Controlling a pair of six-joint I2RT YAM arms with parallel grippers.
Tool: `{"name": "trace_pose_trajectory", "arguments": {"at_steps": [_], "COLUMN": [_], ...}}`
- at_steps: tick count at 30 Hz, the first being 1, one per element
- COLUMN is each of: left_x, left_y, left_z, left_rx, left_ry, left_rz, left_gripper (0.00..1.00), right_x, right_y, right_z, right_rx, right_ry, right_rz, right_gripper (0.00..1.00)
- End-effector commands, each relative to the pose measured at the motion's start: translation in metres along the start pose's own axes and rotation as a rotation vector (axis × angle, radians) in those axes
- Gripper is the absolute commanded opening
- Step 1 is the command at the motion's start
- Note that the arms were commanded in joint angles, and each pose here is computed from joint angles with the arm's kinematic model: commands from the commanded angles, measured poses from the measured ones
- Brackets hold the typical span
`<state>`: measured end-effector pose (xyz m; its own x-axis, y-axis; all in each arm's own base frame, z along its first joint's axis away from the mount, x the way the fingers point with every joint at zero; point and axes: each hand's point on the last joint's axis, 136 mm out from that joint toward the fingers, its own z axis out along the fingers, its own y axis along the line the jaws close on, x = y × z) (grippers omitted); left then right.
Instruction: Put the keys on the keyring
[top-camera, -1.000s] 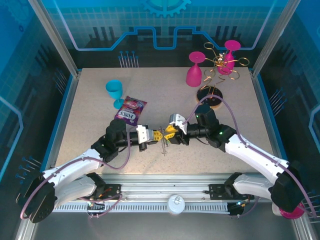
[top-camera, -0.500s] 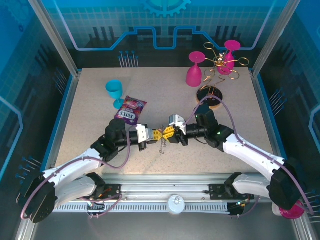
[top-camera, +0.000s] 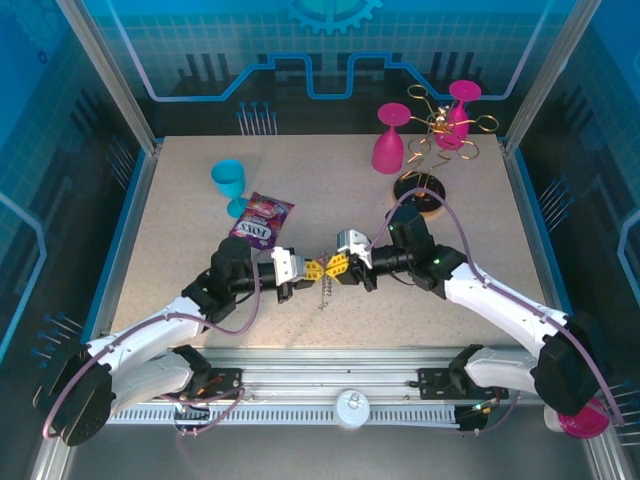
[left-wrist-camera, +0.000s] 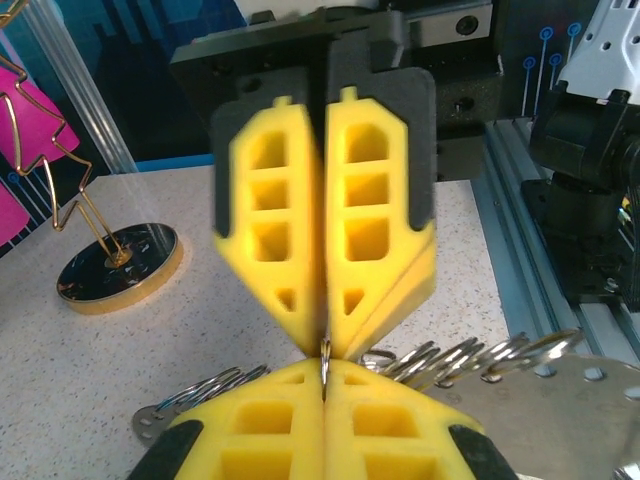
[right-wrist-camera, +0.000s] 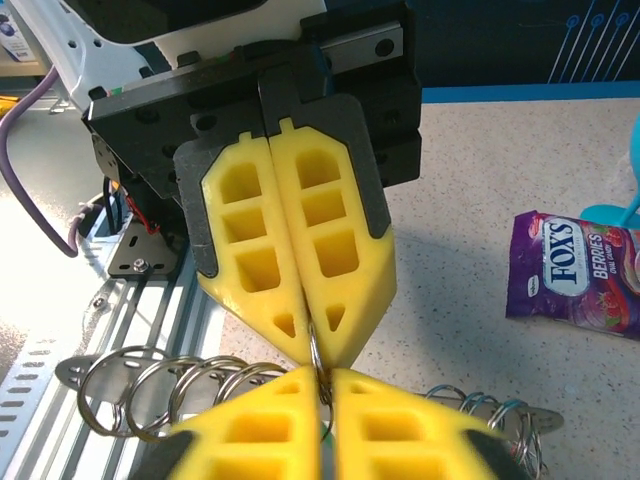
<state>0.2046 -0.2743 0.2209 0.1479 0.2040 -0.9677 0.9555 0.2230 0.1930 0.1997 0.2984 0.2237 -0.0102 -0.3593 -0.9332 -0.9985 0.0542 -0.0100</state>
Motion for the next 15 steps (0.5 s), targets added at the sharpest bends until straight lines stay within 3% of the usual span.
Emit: {"name": "trace_pose_trajectory", "arguments": {"at_steps": [1, 15], "left_x": [-0.0208, -0.0265], "left_y": [-0.0082, -0.008], "left_z": [-0.0025, -0.0018], "left_rx": [0.044, 0.053], "left_ry": [-0.075, -0.092], "left_rz": [0.071, 0.071], "left_gripper": [0.0, 0.0], "right_x": [-0.0032, 0.0027], "right_y": [-0.0069, -0.0014], "right_z": [-0.0092, -0.0002], "right_rx": [0.065, -0.008], "right_ry": [-0.009, 0.0], "right_rz": [-0.021, 0.018], "right_gripper": [0.24, 0.22]}}
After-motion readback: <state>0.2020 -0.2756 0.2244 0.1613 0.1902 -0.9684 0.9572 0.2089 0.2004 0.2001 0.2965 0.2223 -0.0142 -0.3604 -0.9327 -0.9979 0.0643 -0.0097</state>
